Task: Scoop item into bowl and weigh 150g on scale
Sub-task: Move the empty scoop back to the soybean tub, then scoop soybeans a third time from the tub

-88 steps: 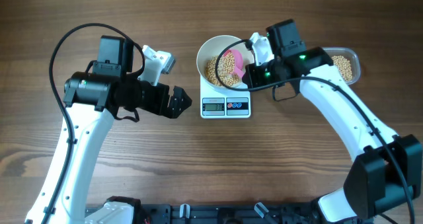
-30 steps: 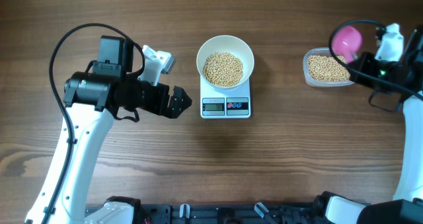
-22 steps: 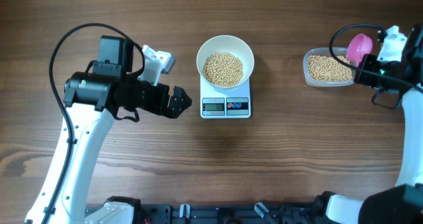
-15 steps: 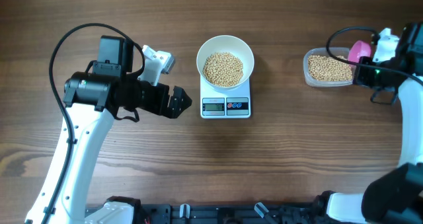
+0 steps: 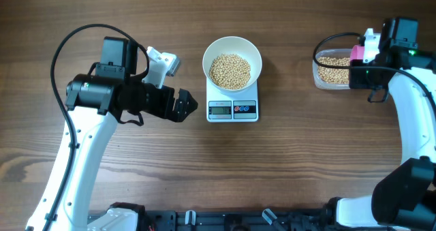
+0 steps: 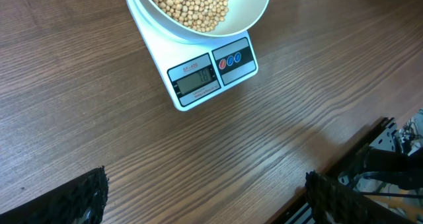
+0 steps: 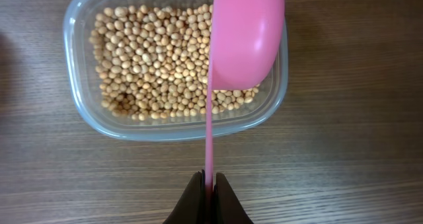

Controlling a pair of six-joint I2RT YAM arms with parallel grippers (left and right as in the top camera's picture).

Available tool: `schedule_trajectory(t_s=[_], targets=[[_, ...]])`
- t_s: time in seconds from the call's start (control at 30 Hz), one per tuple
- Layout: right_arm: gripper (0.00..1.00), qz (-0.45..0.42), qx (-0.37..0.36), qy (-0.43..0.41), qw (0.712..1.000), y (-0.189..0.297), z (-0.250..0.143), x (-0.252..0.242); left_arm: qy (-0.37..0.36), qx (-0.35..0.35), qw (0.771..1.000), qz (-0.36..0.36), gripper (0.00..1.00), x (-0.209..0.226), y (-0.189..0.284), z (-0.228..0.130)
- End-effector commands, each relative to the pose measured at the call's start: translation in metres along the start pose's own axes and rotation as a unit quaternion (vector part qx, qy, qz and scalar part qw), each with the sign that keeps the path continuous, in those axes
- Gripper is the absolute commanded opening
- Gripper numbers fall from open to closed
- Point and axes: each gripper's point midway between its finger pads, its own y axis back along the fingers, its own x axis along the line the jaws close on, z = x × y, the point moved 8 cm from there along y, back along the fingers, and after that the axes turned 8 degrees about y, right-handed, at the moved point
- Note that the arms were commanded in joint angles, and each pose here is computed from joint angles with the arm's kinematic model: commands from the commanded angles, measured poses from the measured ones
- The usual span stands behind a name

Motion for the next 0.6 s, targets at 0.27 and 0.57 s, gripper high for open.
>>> schedule_trajectory(t_s=[0.27,0.57], targets=[[0.04,-0.024,0.039,0.004,0.999,-0.015,-0.01,0.001,-0.017,-0.009,1.0,-0.01,1.0,-0.006,0.005,0.0],[0.04,-0.022,0.045,-0.005,0.999,-0.024,-0.017,0.004,-0.017,-0.009,1.0,-0.01,1.0,-0.006,0.005,0.0]])
